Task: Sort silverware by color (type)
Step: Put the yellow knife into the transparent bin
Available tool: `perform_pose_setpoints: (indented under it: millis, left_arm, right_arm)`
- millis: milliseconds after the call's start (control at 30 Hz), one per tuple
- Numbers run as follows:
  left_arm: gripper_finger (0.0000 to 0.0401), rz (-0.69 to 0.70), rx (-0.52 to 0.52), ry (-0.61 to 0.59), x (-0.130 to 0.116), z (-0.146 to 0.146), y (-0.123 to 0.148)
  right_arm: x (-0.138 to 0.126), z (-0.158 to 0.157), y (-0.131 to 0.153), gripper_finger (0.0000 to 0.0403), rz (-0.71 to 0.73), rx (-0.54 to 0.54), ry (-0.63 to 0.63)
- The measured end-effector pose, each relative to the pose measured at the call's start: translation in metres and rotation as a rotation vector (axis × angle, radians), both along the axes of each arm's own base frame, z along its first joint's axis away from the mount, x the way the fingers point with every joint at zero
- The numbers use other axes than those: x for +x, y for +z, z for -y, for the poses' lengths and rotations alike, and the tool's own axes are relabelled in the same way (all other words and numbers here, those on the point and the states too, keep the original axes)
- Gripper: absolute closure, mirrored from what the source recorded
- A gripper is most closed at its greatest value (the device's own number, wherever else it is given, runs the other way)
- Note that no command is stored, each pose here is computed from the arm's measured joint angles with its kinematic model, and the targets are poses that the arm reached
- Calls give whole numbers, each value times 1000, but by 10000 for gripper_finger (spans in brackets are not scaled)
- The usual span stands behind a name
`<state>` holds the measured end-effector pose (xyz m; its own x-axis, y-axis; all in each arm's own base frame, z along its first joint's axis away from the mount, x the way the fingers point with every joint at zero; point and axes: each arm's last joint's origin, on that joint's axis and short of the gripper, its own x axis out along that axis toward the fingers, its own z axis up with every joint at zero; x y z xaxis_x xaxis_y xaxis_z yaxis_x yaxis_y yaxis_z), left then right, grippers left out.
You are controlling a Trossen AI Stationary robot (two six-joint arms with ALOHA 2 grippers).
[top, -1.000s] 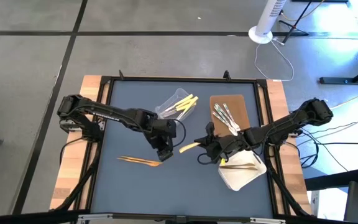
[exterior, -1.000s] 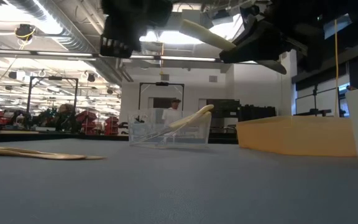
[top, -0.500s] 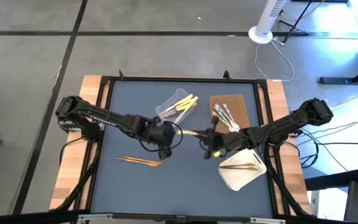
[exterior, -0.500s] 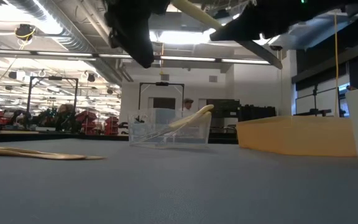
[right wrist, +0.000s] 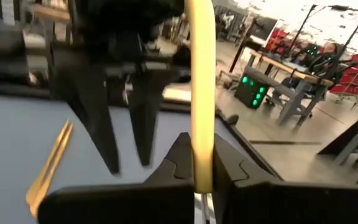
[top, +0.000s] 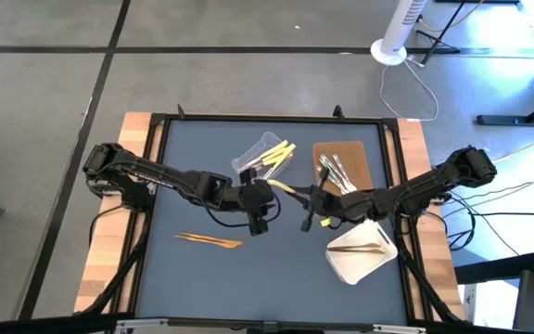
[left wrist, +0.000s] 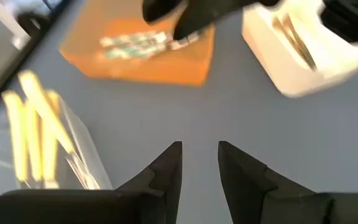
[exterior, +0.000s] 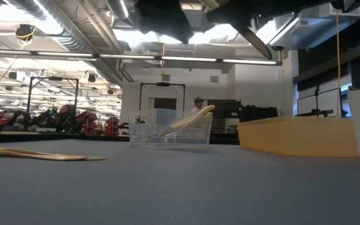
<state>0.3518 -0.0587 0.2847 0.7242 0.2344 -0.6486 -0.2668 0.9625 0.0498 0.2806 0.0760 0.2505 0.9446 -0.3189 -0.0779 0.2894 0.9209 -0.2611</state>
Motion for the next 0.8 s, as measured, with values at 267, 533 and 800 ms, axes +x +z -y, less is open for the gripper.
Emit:
perform_pose_setpoints:
  millis: [267, 533, 800]
  left_arm:
    - [304, 106, 65, 21, -9, -5, 25]
    - [304, 242, 95, -37, -43, -1, 71]
    - [304, 441, 173, -114, -47, 0, 100]
  right_arm:
    - [-1, 0, 11, 398, 96, 27, 6]
    - [-9, 2, 26, 398, 150, 44, 28]
    - [-12, -2, 38, 398, 252, 68, 195]
